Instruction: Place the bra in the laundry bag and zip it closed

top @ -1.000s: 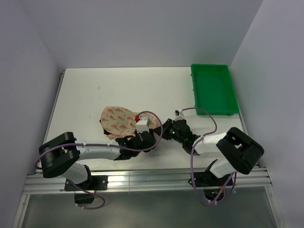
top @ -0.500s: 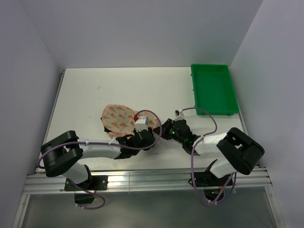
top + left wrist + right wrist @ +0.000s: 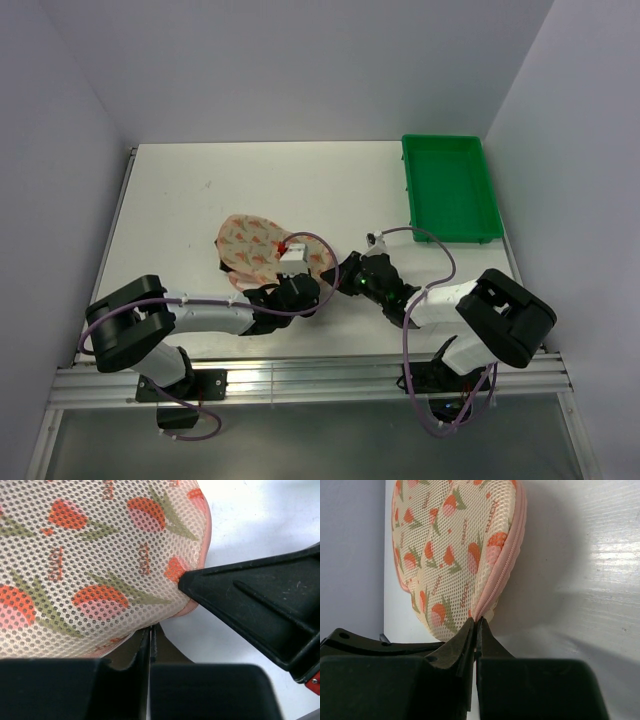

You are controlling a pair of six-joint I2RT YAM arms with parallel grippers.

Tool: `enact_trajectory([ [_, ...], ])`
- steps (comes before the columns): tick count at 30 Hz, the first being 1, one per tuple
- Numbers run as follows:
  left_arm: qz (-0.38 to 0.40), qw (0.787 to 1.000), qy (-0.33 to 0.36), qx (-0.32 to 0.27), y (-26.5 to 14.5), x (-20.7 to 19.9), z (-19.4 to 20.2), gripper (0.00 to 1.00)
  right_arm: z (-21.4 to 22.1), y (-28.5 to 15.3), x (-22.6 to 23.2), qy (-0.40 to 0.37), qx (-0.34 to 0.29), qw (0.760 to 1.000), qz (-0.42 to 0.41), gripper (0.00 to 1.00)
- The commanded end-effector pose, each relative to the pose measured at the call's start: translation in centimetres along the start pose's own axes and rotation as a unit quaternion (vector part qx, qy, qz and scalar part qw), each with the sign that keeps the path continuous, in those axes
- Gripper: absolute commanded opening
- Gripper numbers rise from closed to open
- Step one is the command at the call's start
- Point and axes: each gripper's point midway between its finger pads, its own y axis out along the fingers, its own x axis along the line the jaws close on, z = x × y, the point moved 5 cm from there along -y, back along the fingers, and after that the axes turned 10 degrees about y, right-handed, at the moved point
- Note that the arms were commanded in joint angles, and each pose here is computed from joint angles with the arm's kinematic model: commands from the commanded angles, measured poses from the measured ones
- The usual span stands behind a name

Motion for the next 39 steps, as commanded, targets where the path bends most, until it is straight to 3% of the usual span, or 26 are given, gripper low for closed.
enact_trajectory([
  [1, -0.019, 0.999, -0.017, -0.044, 0.1, 0.4, -1.7, 0.01, 0.4, -0.4, 1.2, -0.014, 0.004, 1.0, -0.022, 0.0],
  [12, -0.059, 0.998, -0.003, -0.033, -1.6, 3.9, -0.2, 0.0, -1.3, -0.3, 1.4, -0.033, -0.026, 0.999, -0.011, 0.0],
  [20, -0.084, 0.996, -0.022, -0.008, -3.5, 7.6, 2.3, 0.0, -5.3, 0.5, 0.2, -0.076, -0.021, 0.996, 0.034, 0.0],
  [28, -0.085, 0.995, -0.053, -0.019, -5.4, 9.8, 1.4, 0.0, -10.0, 1.4, 0.4, -0.088, -0.022, 0.994, 0.054, 0.0],
  [29, -0.08, 0.995, -0.05, -0.02, -5.5, 9.7, 1.1, 0.0, -10.1, 1.4, 0.5, -0.095, -0.018, 0.994, 0.057, 0.05],
  [30, -0.066, 0.996, -0.057, -0.03, -5.5, 9.0, 0.1, 0.0, -9.7, 1.4, 1.2, -0.098, -0.003, 0.994, 0.042, 0.22],
  [32, -0.043, 0.997, -0.051, -0.027, -5.2, 7.8, -0.6, 0.0, -9.0, 1.4, 2.1, -0.086, 0.009, 0.996, 0.023, 0.41],
  [33, -0.027, 0.997, -0.058, -0.037, -5.1, 6.6, -2.0, 0.0, -8.2, 1.2, 1.9, -0.083, 0.016, 0.996, 0.022, 0.59],
  [34, -0.022, 0.998, -0.051, -0.035, -4.9, 6.1, -2.3, 0.0, -7.2, 0.9, 2.7, -0.088, 0.018, 0.996, 0.012, 0.66],
  [36, 0.003, 0.998, -0.052, -0.034, -4.2, 4.4, -3.1, 0.0, -5.5, 0.2, 2.3, -0.068, 0.018, 0.997, 0.007, 0.78],
  [39, 0.033, 0.998, -0.05, -0.035, -3.5, 2.6, -3.9, 0.0, -2.7, -1.2, 2.8, -0.044, 0.006, 0.999, -0.011, 0.8],
])
